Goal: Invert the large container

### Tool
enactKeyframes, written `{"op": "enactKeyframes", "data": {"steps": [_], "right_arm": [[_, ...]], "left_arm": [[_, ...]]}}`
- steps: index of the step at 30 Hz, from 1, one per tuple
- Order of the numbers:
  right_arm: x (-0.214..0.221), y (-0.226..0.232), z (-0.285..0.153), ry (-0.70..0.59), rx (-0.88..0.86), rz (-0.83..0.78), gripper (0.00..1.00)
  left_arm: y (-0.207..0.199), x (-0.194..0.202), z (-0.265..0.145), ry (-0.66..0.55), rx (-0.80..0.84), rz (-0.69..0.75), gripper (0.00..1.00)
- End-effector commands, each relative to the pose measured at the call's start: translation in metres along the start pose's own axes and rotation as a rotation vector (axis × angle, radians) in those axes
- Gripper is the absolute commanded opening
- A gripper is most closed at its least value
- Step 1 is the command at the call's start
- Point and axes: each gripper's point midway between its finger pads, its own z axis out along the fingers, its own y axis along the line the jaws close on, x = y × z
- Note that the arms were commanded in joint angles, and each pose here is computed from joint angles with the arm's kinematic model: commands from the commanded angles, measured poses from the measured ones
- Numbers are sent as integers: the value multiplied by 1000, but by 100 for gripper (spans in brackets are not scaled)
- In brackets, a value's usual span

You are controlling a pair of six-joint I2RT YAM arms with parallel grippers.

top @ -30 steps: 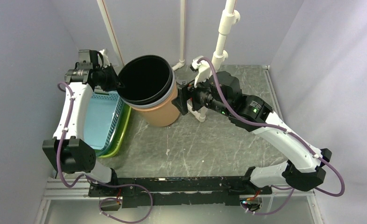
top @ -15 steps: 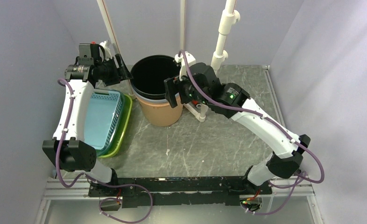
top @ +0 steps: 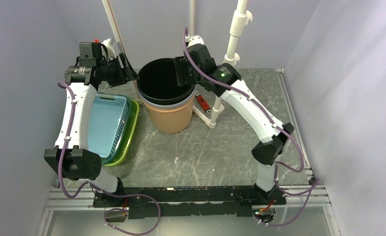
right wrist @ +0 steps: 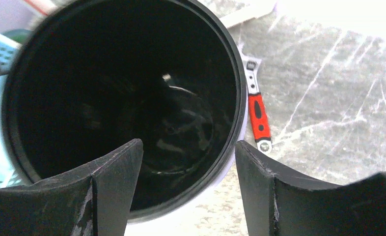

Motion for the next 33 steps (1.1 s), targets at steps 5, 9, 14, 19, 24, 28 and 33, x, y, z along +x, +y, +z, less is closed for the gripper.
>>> {"op": "enactKeyframes", "data": {"steps": [5, 9, 14, 19, 24, 28, 33], "right_arm": [[22, -16, 30, 74, 107, 12, 61], [23, -14, 32, 72, 74, 11, 55], [26, -7, 38, 85, 37, -7, 35], [27, -3, 38, 106, 13, 0, 5], [4, 4, 11, 41, -55, 52, 3], [-12, 6, -8, -12, -98, 97, 0], [-33, 11, -27, -76, -140, 135, 0]], "left_arm": [[-11, 0, 0, 22, 63, 16, 65], [-13, 7, 2, 53, 91, 24, 61], [-18, 9, -1, 59, 115, 25, 49], [-24, 12, -6, 60, 149, 16, 46], [-32, 12, -21, 48, 160, 5, 40], [-37, 8, -39, -15, 150, -1, 50], [-38, 6, -50, -42, 138, 8, 59]]}}
